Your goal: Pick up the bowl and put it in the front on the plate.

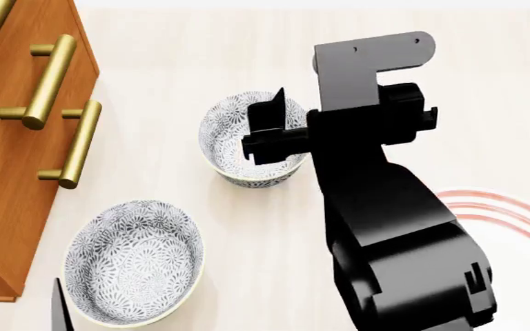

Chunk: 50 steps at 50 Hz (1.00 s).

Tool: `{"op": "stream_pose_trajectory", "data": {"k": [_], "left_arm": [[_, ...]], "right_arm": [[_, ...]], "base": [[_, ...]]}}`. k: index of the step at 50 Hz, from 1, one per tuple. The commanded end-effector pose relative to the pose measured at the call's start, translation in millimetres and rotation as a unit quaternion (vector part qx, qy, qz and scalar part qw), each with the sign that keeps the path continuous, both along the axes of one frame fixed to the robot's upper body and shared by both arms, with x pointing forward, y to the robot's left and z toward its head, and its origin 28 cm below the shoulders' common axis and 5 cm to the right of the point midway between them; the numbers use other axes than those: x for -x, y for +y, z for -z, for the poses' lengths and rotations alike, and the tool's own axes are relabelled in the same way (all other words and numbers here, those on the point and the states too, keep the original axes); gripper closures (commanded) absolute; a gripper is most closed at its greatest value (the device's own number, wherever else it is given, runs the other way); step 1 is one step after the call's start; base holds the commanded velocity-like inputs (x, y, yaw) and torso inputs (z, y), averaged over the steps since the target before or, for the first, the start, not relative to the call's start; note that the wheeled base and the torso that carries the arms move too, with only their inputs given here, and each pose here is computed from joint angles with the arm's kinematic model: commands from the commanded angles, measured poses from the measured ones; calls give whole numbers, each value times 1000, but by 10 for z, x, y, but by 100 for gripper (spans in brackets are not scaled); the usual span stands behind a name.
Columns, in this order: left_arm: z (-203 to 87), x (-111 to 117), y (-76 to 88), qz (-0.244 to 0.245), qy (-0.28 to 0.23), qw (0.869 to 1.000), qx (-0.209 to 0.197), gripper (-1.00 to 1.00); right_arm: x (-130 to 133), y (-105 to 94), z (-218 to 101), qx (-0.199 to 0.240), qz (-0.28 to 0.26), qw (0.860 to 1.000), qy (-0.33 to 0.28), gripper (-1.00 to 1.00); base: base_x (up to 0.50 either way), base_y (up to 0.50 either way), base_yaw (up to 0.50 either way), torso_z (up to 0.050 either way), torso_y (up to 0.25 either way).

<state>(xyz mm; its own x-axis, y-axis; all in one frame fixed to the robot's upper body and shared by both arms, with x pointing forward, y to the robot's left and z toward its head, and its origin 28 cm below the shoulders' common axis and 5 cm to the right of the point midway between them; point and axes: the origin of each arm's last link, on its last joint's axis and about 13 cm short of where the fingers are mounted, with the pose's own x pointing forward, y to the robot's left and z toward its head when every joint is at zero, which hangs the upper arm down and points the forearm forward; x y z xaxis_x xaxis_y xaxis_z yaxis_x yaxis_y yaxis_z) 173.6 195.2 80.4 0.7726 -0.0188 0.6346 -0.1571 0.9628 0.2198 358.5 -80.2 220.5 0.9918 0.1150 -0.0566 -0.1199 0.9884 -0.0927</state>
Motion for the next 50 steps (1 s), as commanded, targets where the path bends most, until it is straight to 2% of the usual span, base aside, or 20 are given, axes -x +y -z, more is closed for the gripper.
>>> {"op": "stream_pose_trajectory", "data": {"k": [1, 3, 7, 11, 18, 36, 50], "left_arm": [[3, 8, -12, 3, 3, 1000, -1, -100], [-1, 10, -13, 3, 3, 1000, -2, -100], [9, 7, -15, 4, 5, 1000, -2, -100], [8, 5, -16, 4, 7, 1000, -2, -100], [-1, 0, -12, 4, 11, 1000, -2, -100], [18, -4, -20, 5, 15, 1000, -7, -100], [28, 1, -26, 8, 18, 1000, -10, -100]], "right_arm": [[-62, -5, -189, -5, -4, 1000, 21, -100], [-62, -10, -202, -18, -6, 999, 46, -100], [-68, -18, -216, -22, -8, 998, 50, -100], [-41, -17, -184, -82, -10, 991, 108, -100], [-37, 12, -146, -106, -16, 985, 133, -100], [-53, -5, -177, -122, -14, 985, 118, -100], [-40, 13, -58, -129, -16, 982, 135, -100]], "base": [[0, 0, 0, 0, 0], [0, 0, 0, 0, 0], [0, 0, 0, 0, 0], [0, 0, 0, 0, 0], [0, 0, 0, 0, 0], [0, 0, 0, 0, 0], [0, 0, 0, 0, 0]]}}
